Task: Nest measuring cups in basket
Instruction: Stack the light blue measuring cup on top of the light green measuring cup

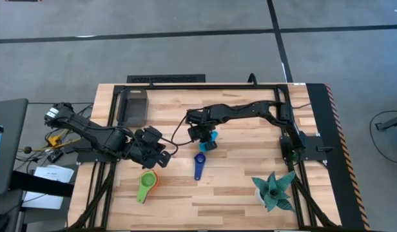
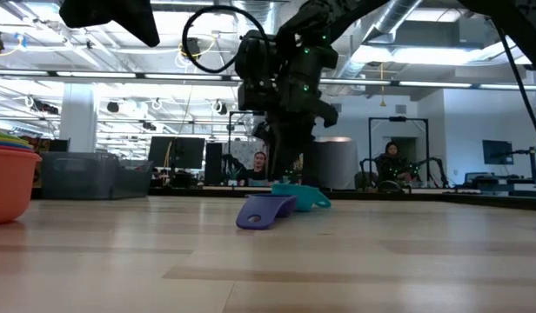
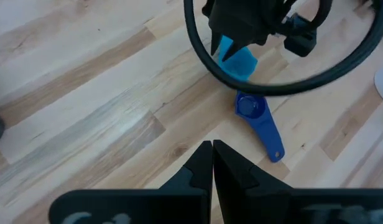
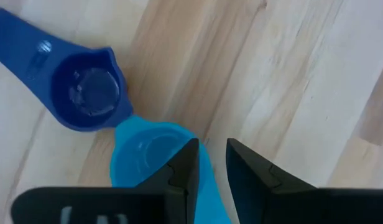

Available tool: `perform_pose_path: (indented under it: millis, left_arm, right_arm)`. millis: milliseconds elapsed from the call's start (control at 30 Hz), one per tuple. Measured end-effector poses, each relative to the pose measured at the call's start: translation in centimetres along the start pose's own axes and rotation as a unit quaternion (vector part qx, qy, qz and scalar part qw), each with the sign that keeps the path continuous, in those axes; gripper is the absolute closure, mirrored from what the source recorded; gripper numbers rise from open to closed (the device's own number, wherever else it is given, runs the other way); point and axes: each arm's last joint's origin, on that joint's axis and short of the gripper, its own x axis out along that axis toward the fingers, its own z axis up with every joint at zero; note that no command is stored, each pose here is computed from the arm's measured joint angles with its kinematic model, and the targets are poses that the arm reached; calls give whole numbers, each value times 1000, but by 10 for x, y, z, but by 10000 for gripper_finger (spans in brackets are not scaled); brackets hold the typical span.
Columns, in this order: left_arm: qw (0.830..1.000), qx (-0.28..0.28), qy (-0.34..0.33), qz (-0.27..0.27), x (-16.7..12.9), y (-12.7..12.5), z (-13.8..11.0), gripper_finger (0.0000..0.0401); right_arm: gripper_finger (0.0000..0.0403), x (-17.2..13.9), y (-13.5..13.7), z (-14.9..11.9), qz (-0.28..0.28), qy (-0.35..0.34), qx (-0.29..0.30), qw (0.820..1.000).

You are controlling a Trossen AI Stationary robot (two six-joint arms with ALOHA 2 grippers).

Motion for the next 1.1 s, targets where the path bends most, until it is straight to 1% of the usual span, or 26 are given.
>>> perform_pose_path:
  millis: [367,433,533,700,800,900,1100]
  left_arm:
    - [1000,-3,0,0,0,0,0,401]
    - [1000,-4,0,0,0,0,0,401]
    - [1000,-5,0,0,0,0,0,401]
    - [1000,-10,0,0,0,0,0,401]
    - [1000,-11,0,0,0,0,0,401]
    - [1000,-16,0,-1,0,0,0,401]
    - [1000,-18,1,-1,0,0,0,401]
  right_arm:
    - [299,3,1,-2,-5,5,0,1000]
    - [293,3,1,-2,-4,5,0,1000]
    - [264,3,1,-2,0,2,-1,1000]
    - [188,3,0,0,-9,-3,-12,1000]
    - [170,3,0,-1,-15,2,-12,1000]
    - [184,3,1,0,-15,2,-10,1000]
    - [257,5,2,0,-16,-1,-8,1000]
